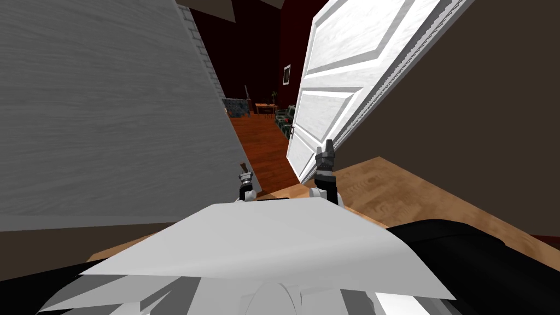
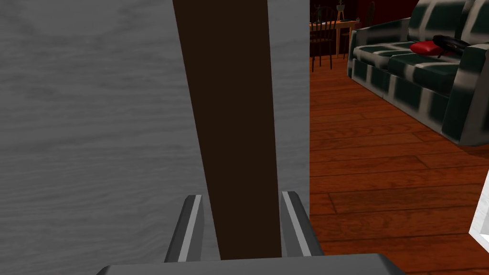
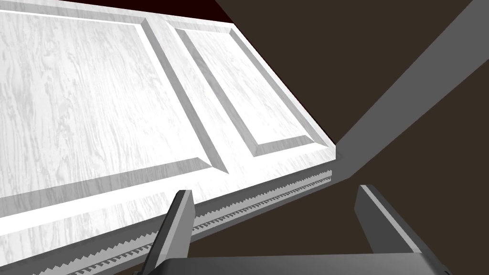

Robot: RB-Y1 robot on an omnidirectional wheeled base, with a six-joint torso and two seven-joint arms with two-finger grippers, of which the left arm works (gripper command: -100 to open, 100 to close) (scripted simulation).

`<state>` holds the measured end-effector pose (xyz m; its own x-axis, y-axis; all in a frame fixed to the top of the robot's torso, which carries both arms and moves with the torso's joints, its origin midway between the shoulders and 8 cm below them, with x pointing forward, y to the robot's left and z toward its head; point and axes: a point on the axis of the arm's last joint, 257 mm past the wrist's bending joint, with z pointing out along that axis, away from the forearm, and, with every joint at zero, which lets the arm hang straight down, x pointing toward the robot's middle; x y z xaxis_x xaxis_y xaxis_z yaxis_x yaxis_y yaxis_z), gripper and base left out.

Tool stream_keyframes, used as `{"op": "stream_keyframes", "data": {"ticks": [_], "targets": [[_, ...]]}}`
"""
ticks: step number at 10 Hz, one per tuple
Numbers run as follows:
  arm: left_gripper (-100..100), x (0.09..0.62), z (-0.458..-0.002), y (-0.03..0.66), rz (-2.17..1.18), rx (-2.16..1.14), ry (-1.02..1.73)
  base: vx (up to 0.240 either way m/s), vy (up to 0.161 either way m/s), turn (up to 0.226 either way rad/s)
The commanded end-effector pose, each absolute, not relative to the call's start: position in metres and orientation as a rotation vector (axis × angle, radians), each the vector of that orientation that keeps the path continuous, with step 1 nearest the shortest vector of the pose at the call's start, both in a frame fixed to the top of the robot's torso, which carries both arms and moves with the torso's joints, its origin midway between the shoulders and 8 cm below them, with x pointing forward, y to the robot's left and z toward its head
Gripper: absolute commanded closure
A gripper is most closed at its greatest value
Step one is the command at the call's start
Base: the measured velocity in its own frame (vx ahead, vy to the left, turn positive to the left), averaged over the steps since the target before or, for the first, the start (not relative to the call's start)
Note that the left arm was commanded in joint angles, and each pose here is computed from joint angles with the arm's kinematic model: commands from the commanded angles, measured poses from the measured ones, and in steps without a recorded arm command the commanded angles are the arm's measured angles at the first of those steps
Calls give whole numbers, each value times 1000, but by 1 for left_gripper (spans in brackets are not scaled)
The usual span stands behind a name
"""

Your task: Push the door open

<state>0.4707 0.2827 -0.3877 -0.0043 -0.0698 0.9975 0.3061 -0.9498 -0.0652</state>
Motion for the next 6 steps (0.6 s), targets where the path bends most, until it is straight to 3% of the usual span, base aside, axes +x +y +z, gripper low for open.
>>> {"op": "stream_keyframes", "data": {"ticks": [1,6], "targets": [[100,466,-383,308,-2015,-1966,-278,102,-3,-45],[100,463,-380,335,-1981,-1924,-331,75,8,-18]]}}
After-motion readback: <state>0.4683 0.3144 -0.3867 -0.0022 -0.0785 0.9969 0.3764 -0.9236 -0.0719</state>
